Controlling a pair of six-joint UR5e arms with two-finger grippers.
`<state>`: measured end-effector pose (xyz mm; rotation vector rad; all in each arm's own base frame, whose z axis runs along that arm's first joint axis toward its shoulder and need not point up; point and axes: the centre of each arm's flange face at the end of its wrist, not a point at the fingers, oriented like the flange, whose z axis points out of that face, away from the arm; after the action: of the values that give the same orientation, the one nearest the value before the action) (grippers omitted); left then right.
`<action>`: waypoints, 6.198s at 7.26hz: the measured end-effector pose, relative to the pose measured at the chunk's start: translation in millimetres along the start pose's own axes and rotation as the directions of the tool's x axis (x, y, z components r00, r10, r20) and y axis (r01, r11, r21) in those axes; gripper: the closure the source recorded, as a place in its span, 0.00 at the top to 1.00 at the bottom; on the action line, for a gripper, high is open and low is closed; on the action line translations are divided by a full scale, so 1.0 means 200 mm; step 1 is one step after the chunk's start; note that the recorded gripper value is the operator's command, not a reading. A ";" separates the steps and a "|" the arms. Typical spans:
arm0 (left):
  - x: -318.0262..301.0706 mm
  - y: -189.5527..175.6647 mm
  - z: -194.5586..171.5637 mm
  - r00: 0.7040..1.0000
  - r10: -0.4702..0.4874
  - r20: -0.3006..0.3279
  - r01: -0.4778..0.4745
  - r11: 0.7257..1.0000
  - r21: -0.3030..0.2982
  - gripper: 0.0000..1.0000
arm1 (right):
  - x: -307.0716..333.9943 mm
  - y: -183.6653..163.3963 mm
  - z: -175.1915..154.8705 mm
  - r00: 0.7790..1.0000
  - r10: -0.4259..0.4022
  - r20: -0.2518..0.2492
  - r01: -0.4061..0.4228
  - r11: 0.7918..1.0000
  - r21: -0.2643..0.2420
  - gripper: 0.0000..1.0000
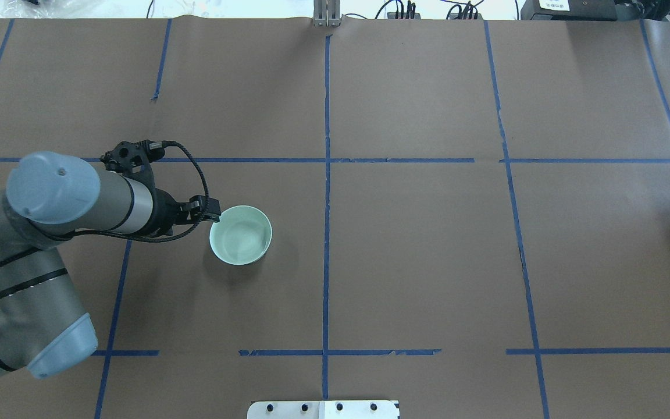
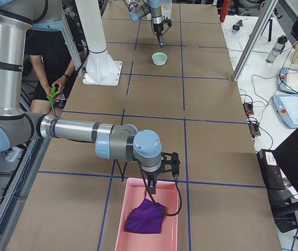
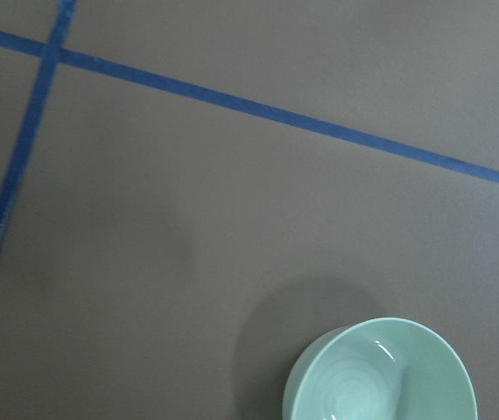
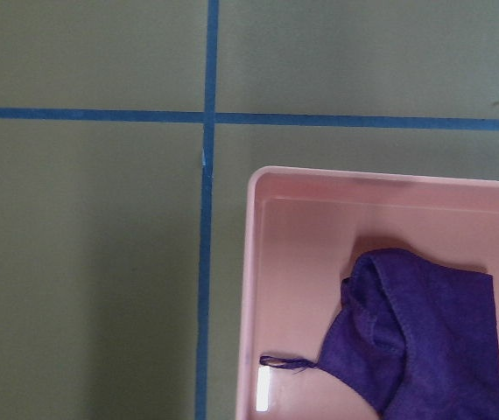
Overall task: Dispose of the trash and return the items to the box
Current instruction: 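Reach the left gripper to the rim of the green bowl and grasp it, then lift the green bowl with the left gripper and carry it toward the clear bin, then lower the green bowl into the clear bin and release it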
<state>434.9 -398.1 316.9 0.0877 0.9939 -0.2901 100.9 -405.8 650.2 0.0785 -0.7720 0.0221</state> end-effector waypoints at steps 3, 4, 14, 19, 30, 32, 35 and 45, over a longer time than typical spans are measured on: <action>0.07 0.16 0.21 0.999 -0.019 0.048 0.020 1.000 -0.014 0.74 | -0.29 -0.03 -0.06 0.999 0.039 0.018 -0.038 0.998 -0.045 1.00; 0.05 0.17 0.24 0.998 -0.020 0.059 0.021 1.000 -0.018 0.54 | -0.36 -0.04 -0.05 0.998 0.060 0.020 -0.059 0.997 -0.056 1.00; 0.11 -0.18 -0.36 0.997 -0.070 -0.035 0.069 0.998 -0.009 0.00 | -0.52 -0.08 -0.07 0.990 0.142 0.012 -0.141 0.989 -0.046 1.00; -0.62 -0.79 -0.79 0.988 0.131 0.079 -0.137 0.988 0.073 0.00 | -0.48 -0.09 -0.03 0.998 0.064 0.015 -0.063 0.996 -0.058 1.00; -3.27 -1.14 -1.01 0.944 0.194 0.269 -0.151 0.974 -0.171 0.00 | -0.26 -0.09 -0.08 0.995 0.079 0.063 -0.077 0.997 -0.029 1.00; -3.43 -1.02 -0.97 0.914 0.216 0.343 -0.167 0.972 -0.167 0.00 | -0.27 -0.10 -0.09 0.995 0.073 0.064 -0.072 0.997 -0.024 1.00; -3.51 -0.98 -0.95 0.892 0.232 0.389 -0.183 0.970 -0.158 1.00 | -0.28 -0.11 -0.10 0.995 0.070 0.064 -0.069 0.997 -0.020 1.00; -2.65 -1.29 -1.29 0.947 0.188 0.262 -0.186 0.982 -0.031 1.00 | -0.31 -0.11 -0.13 0.996 0.056 0.064 -0.056 0.998 -0.008 1.00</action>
<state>-117.8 -485.1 634.0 0.1339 0.7154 -0.1200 76.0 -425.4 586.9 0.0519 -0.8387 0.0709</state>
